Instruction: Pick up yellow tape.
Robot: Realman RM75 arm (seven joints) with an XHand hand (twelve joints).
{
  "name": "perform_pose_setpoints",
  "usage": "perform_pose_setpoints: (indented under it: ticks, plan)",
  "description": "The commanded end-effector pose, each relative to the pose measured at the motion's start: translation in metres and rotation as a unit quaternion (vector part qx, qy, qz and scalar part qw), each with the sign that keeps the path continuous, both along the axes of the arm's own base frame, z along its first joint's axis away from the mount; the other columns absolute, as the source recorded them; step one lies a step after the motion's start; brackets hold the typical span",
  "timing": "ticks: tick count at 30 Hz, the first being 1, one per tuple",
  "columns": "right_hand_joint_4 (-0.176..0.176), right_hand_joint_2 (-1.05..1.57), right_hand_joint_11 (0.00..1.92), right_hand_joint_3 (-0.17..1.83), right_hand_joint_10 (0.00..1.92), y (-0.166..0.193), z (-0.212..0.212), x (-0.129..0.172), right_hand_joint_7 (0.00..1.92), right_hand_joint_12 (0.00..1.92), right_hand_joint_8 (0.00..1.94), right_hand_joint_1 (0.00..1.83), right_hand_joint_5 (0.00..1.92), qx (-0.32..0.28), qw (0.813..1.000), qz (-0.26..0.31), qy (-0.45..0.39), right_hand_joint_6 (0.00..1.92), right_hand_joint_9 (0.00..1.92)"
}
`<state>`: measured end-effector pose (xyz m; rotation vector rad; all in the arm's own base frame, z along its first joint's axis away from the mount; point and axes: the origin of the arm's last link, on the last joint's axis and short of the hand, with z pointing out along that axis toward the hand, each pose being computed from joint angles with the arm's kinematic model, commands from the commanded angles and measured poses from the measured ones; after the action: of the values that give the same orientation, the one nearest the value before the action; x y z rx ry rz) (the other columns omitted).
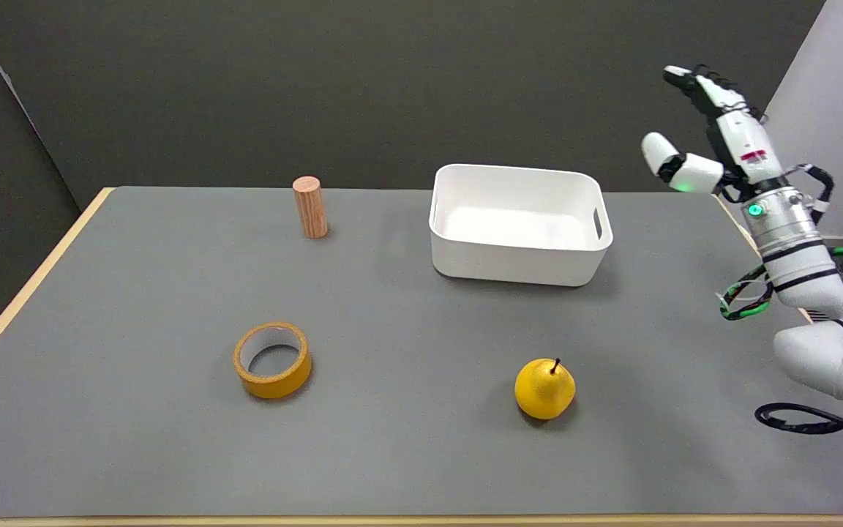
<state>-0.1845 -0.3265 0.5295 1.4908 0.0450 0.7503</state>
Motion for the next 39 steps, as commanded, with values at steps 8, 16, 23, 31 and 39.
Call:
perform_pose_setpoints:
  ticks: [8,16,23,31,39]
  plan:
    - [0.1,0.59,0.0,1.0,0.55,-0.02,-0.204,0.047,0.13,0.95,0.3,0.49,0.07,0.289,0.935,0.014,0.203,0.34,0.09]
    - [0.088,0.55,0.01,0.98,0.51,-0.027,-0.292,0.02,0.05,0.96,0.23,0.53,0.0,0.328,0.897,-0.038,0.293,0.04,0.07]
    - [0.085,0.53,0.0,0.95,0.46,-0.029,-0.366,0.002,0.01,1.01,0.21,0.53,0.0,0.367,0.88,-0.044,0.299,0.0,0.06]
    - [0.084,0.53,0.0,0.95,0.47,-0.04,-0.441,-0.028,0.05,1.04,0.22,0.51,0.0,0.407,0.869,-0.086,0.267,0.01,0.08]
    - [0.083,0.53,0.05,0.98,0.54,-0.045,-0.476,-0.071,0.07,0.95,0.27,0.45,0.0,0.422,0.865,-0.156,0.22,0.09,0.07]
